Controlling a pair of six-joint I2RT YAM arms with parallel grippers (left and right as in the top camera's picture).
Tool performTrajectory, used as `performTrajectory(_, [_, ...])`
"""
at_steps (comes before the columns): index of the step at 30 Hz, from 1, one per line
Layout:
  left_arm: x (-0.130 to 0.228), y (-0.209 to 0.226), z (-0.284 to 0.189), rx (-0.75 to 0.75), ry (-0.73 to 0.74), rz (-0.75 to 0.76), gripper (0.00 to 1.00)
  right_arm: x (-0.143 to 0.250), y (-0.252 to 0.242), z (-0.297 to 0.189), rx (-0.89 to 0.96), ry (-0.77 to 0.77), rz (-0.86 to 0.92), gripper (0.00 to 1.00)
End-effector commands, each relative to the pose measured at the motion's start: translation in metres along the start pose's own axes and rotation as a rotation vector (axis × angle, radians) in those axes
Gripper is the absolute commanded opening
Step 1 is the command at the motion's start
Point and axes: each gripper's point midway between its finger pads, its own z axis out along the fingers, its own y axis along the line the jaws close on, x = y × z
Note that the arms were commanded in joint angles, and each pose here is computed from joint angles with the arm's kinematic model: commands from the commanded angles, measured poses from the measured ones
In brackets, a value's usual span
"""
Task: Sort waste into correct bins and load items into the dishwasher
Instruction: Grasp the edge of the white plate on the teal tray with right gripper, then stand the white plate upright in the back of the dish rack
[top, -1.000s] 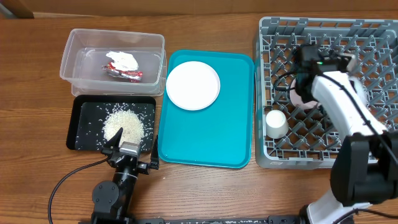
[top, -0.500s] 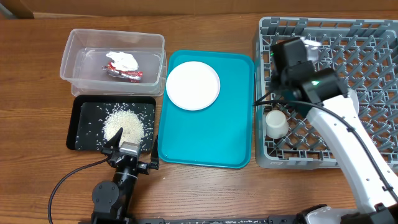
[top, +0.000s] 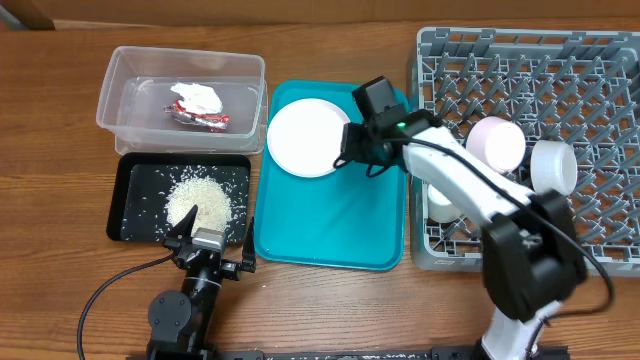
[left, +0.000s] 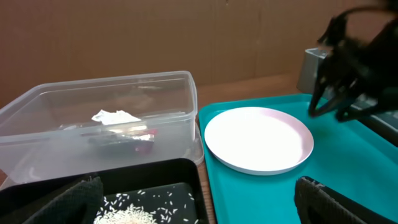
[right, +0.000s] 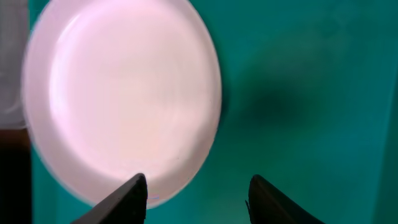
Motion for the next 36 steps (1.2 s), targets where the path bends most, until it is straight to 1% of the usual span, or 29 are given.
performTrajectory(1, [0.001, 0.0, 0.0, 0.0, 0.001, -0.006, 1.0, -0.006, -0.019, 0.028, 0.085, -0.035, 0.013, 0.55])
performTrajectory(3, [0.001, 0.0, 0.0, 0.0, 0.001, -0.006, 1.0, -0.005, -0.022, 0.041, 0.089, -0.028, 0.013, 0.55])
performTrajectory(7, [0.001, 0.0, 0.0, 0.0, 0.001, -0.007, 1.0, 0.006, -0.026, 0.061, 0.106, 0.003, 0.007, 0.39])
performTrajectory(8, [0.001, 0.0, 0.0, 0.0, 0.001, -0.007, 1.0, 0.008, -0.026, 0.064, 0.11, 0.01, 0.005, 0.38])
performTrajectory(9, [0.001, 0.0, 0.0, 0.0, 0.001, -0.006, 1.0, 0.009, -0.026, 0.065, 0.112, 0.014, 0.003, 0.33])
performTrajectory(11, [0.001, 0.0, 0.0, 0.0, 0.001, -0.006, 1.0, 0.012, -0.029, 0.065, 0.13, 0.019, -0.001, 0.21])
performTrajectory(12, [0.001, 0.0, 0.0, 0.0, 0.001, -0.006, 1.0, 0.013, -0.032, 0.065, 0.146, 0.021, -0.001, 0.17])
performTrajectory(13, [0.001, 0.0, 0.0, 0.0, 0.001, -0.006, 1.0, 0.014, -0.037, 0.064, 0.171, 0.022, -0.001, 0.15])
performTrajectory(15, [0.001, 0.0, 0.0, 0.0, 0.001, -0.007, 1.0, 0.018, -0.045, 0.062, 0.21, 0.036, -0.002, 0.04])
performTrajectory(18, [0.001, 0.0, 0.0, 0.0, 0.001, -0.006, 1.0, 0.02, -0.05, 0.055, 0.226, 0.054, 0.006, 0.04])
performTrajectory(21, [0.001, 0.0, 0.0, 0.0, 0.001, -0.007, 1.0, 0.008, -0.041, 0.036, 0.206, 0.027, -0.009, 0.04])
performTrajectory(23, [0.001, 0.0, 0.0, 0.0, 0.001, -0.007, 1.0, -0.004, -0.028, 0.011, 0.178, -0.019, -0.042, 0.04])
performTrajectory(25, [0.001, 0.0, 0.0, 0.0, 0.001, -0.006, 1.0, -0.019, -0.019, -0.021, 0.174, -0.103, -0.05, 0.04])
performTrajectory(28, [0.001, 0.0, 0.0, 0.0, 0.001, -0.007, 1.0, -0.044, -0.019, -0.082, 0.204, -0.267, -0.042, 0.04])
performTrajectory(31, [0.001, 0.0, 0.0, 0.0, 0.001, -0.006, 1.0, -0.066, -0.039, -0.146, 0.317, -0.454, -0.01, 0.04])
performTrajectory(36, [0.001, 0.0, 0.0, 0.0, 0.001, -0.006, 1.0, -0.085, -0.088, -0.25, 0.628, -0.757, 0.058, 0.04])
